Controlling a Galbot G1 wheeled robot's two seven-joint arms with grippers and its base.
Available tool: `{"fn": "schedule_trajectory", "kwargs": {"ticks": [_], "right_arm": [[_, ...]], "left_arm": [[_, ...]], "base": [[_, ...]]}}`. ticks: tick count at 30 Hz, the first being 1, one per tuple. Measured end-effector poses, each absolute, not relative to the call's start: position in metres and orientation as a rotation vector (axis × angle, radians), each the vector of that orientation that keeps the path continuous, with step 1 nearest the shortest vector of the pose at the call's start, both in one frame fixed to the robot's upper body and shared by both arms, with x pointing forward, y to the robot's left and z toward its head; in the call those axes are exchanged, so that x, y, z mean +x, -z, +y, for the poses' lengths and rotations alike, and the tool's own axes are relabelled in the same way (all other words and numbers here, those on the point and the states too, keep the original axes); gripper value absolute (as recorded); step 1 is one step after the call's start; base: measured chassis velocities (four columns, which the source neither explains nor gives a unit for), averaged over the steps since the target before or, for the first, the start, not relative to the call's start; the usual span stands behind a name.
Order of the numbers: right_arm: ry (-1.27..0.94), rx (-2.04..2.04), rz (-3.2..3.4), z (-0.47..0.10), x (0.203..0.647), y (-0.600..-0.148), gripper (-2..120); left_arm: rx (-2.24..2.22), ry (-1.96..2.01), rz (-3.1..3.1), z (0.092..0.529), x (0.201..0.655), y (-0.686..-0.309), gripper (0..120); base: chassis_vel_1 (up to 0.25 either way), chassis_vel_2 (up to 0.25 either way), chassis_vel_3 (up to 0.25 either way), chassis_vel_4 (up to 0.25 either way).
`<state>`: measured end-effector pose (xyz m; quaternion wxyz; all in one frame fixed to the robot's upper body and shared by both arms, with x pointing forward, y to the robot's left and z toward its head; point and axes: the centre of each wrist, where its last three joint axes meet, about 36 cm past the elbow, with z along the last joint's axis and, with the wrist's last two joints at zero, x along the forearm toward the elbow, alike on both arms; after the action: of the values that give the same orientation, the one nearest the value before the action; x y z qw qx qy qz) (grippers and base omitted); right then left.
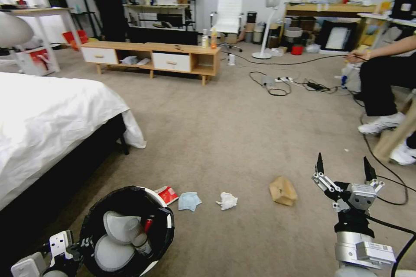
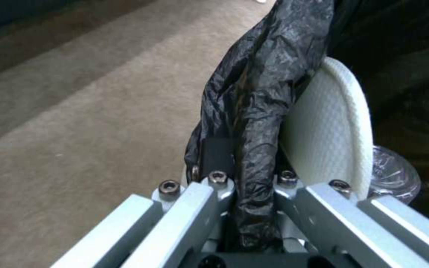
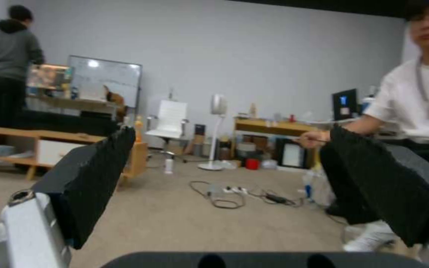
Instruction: Pick up the trash bin and place the garbage on the floor into it.
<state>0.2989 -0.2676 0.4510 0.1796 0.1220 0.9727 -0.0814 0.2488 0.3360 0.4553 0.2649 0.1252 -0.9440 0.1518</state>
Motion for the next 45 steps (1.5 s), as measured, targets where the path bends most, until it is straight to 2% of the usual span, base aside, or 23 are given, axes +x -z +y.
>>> {"fn": "schedule_trajectory", "kwargs": {"ticks": [9,45], "right_arm": [[0.234,0.333,2.746,-0.2683,0.2985,-0.4507,100],[0.229,0.277,2.713,-0.2767,0.3023,-0.4416,100]], "left_arm": [[0.347,-0.401,-2.559,0.3348,0.2444,-0.4565,2],[0.36,-0.396,-2.559,0.3372,0.2465,-0.452,2]], "base": [[0.072,0.075,0.075,0.078],[-0.004,0.004,0.003,-0.003]]}}
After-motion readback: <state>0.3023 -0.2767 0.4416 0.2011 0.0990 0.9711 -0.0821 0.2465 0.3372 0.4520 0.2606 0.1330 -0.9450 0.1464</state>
